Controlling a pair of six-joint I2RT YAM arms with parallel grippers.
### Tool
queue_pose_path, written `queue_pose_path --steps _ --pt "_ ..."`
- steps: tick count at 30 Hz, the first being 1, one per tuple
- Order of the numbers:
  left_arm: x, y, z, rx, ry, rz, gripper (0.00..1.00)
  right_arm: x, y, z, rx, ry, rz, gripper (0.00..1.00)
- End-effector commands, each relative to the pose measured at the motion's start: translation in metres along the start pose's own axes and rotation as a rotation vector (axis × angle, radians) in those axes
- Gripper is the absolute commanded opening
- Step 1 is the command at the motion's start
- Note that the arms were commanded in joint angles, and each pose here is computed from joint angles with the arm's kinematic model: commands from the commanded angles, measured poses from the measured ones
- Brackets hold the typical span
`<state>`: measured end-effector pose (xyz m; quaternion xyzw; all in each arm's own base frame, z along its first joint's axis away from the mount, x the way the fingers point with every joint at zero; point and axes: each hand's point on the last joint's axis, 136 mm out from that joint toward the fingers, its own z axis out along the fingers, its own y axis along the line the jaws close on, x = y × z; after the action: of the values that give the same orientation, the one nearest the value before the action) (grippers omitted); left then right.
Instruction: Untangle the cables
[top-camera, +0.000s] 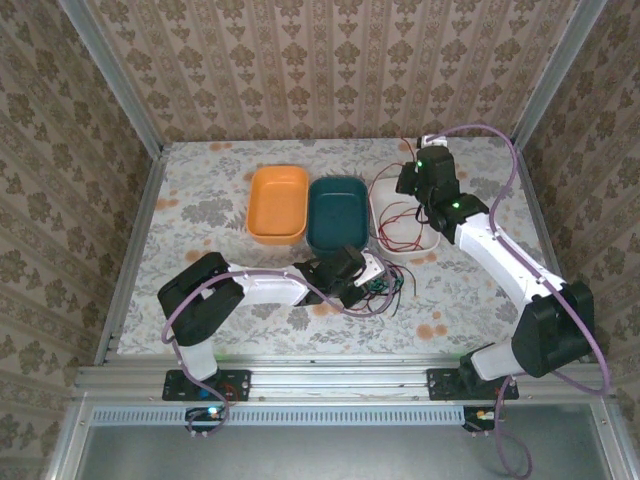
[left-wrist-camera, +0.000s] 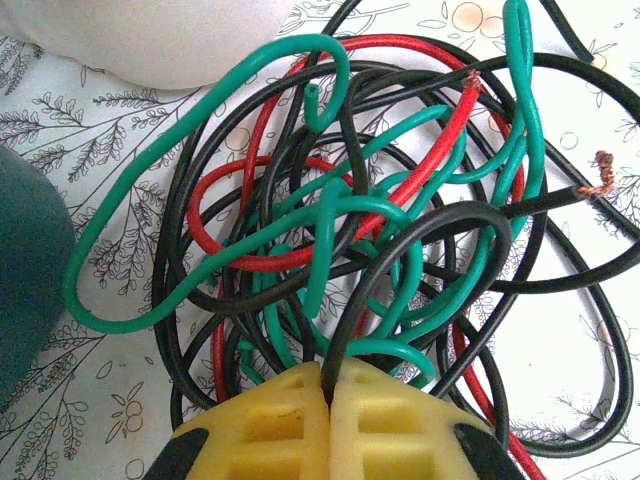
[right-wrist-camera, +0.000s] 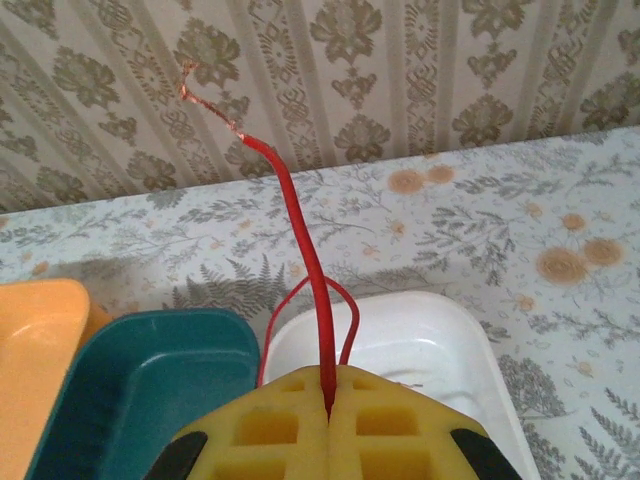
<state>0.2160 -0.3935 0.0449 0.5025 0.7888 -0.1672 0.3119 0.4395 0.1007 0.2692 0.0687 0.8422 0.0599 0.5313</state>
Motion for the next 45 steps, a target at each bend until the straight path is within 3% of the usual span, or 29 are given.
queue_pose_path --steps 1,5,10,25,29,36,45 --pt "0.016 0.002 -0.002 -0.018 0.052 -0.009 0.00 -0.055 0.029 -0.026 -0.125 -0.114 0.012 0.00" --pt "0.015 0.002 -0.002 -0.018 0.052 -0.012 0.00 -0.109 0.048 -0.063 -0.228 -0.234 0.049 0.00" --pt "0.014 0.001 0.000 -0.010 0.056 -0.007 0.00 -0.148 0.056 -0.090 -0.281 -0.330 0.087 0.00" --pt "0.016 -0.001 0.002 -0.001 0.067 -0.003 0.00 -0.157 0.037 -0.077 -0.201 -0.349 0.138 0.00" --pt "0.018 -0.001 0.002 -0.005 0.069 -0.003 0.00 -0.126 0.024 -0.058 -0.129 -0.280 0.106 0.00" --pt "0.017 -0.001 0.002 -0.010 0.068 0.001 0.00 -0.027 -0.008 -0.009 0.031 -0.041 0.074 0.00" --pt "0.018 -0.001 0.002 -0.008 0.069 0.002 0.00 0.112 -0.039 0.029 0.179 0.401 0.022 0.00"
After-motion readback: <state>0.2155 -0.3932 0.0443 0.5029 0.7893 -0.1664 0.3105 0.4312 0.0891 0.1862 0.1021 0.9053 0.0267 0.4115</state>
